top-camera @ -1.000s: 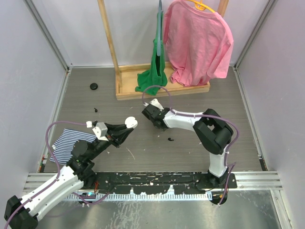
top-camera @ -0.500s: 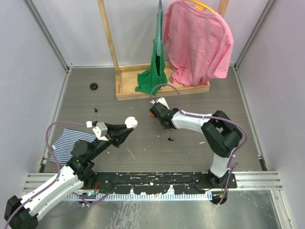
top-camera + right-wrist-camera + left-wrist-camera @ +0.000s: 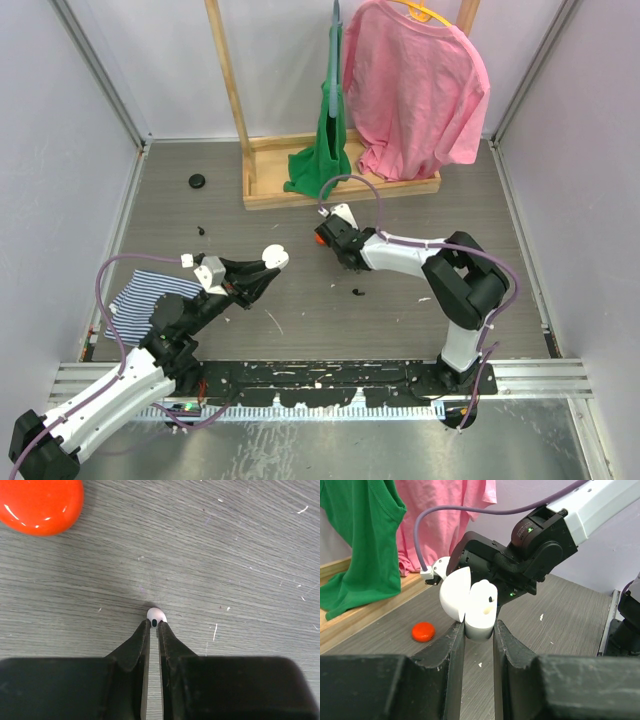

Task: Insert the wireless bluetooth earbuds into the charging case
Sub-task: Adjust the earbud at the center of the board.

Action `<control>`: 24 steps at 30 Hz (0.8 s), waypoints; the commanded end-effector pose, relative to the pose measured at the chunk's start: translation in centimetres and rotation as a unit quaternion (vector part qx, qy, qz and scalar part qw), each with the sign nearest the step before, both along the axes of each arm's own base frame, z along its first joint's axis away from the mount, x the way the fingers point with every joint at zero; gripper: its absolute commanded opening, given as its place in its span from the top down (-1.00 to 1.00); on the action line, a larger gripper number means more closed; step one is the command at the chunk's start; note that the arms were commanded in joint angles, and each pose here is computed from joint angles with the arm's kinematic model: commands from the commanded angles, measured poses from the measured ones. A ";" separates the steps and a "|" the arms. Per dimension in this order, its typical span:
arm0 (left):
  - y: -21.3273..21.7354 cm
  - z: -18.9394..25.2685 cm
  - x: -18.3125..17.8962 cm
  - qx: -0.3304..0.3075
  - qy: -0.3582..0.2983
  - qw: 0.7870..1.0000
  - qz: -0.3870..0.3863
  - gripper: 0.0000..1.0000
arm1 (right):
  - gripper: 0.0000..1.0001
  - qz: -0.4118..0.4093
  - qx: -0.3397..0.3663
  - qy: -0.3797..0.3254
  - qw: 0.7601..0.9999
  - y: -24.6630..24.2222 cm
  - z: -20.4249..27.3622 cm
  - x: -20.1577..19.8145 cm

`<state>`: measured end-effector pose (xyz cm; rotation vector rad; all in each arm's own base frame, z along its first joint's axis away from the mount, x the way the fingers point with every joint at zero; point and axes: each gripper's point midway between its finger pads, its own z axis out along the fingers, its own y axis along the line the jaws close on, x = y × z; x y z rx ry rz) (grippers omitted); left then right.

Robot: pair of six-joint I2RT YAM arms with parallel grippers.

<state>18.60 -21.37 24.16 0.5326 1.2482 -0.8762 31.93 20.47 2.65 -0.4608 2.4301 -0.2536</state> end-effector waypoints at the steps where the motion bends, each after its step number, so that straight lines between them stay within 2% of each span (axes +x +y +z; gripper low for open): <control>1: 0.2 1.3 0.0 -0.017 -0.017 1.000 0.003 0.89 | 0.97 -0.013 -0.033 -0.042 0.998 -0.3 1.9 0.6; 8: 0.2 1.3 0.0 -0.016 -0.015 1.000 0.004 0.90 | 0.98 0.008 -0.169 -0.060 0.984 0.3 1.0 -0.1; 16: 0.2 1.4 0.0 -0.019 -0.017 1.000 0.004 0.89 | 0.92 0.056 -0.264 -0.061 0.961 3.0 -1.8 -2.6; 24: 0.2 1.4 -0.1 -0.020 -0.017 1.000 0.003 0.89 | 0.74 0.100 -0.267 -0.018 0.958 5.1 -4.7 -5.2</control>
